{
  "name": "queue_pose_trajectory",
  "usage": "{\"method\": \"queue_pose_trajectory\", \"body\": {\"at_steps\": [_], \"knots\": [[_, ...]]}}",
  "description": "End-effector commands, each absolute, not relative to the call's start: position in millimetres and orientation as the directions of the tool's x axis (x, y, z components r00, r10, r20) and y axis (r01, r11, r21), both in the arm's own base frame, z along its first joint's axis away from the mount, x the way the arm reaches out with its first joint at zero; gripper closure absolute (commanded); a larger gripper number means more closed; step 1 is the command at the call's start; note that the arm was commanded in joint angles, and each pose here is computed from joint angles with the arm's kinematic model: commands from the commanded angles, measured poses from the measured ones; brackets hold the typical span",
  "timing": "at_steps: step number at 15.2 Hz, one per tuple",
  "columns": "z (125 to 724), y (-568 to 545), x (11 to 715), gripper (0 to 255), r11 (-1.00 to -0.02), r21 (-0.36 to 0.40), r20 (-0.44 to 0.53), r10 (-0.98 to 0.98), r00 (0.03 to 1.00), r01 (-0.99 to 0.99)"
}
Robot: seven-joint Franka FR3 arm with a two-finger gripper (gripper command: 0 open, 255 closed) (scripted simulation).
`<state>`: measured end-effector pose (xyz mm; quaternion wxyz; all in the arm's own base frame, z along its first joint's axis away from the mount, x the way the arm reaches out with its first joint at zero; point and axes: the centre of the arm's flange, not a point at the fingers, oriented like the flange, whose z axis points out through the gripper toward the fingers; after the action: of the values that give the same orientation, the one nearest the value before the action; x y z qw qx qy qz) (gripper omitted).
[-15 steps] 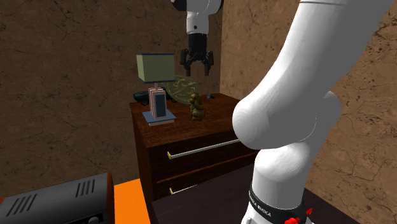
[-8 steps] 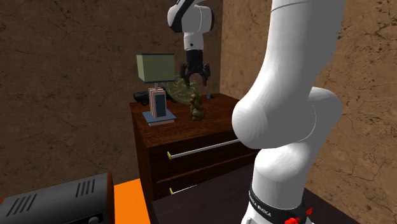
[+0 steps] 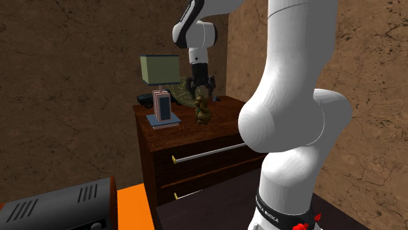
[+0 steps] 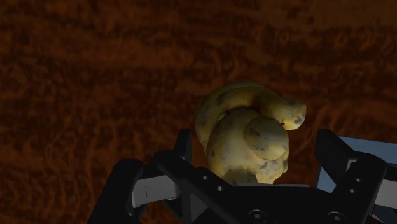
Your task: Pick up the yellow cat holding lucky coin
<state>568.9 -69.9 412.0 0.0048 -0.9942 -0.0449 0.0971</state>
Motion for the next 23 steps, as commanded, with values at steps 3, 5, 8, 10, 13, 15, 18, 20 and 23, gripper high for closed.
{"method": "queue_pose_trajectory", "body": {"at_steps": [3,5,8,10,13,15,18,20,23], "knots": [[398,-70,569,0,-0.996,-0.018,-0.192,0.090,0.977,0.088],[398,-70,570,255,-0.996,-0.018,-0.192,0.090,0.977,0.088],[398,-70,570,255,-0.996,-0.018,-0.192,0.090,0.977,0.088],[398,-70,570,255,-0.996,-0.018,-0.192,0.090,0.977,0.088],[398,-70,569,255,-0.996,-0.018,-0.192,0.090,0.977,0.088],[409,-70,569,255,-0.996,-0.018,-0.192,0.090,0.977,0.088],[425,-70,569,255,-0.996,-0.018,-0.192,0.090,0.977,0.088],[435,-70,569,255,-0.996,-0.018,-0.192,0.090,0.977,0.088],[451,-70,569,255,-0.996,-0.018,-0.192,0.090,0.977,0.088]]}}
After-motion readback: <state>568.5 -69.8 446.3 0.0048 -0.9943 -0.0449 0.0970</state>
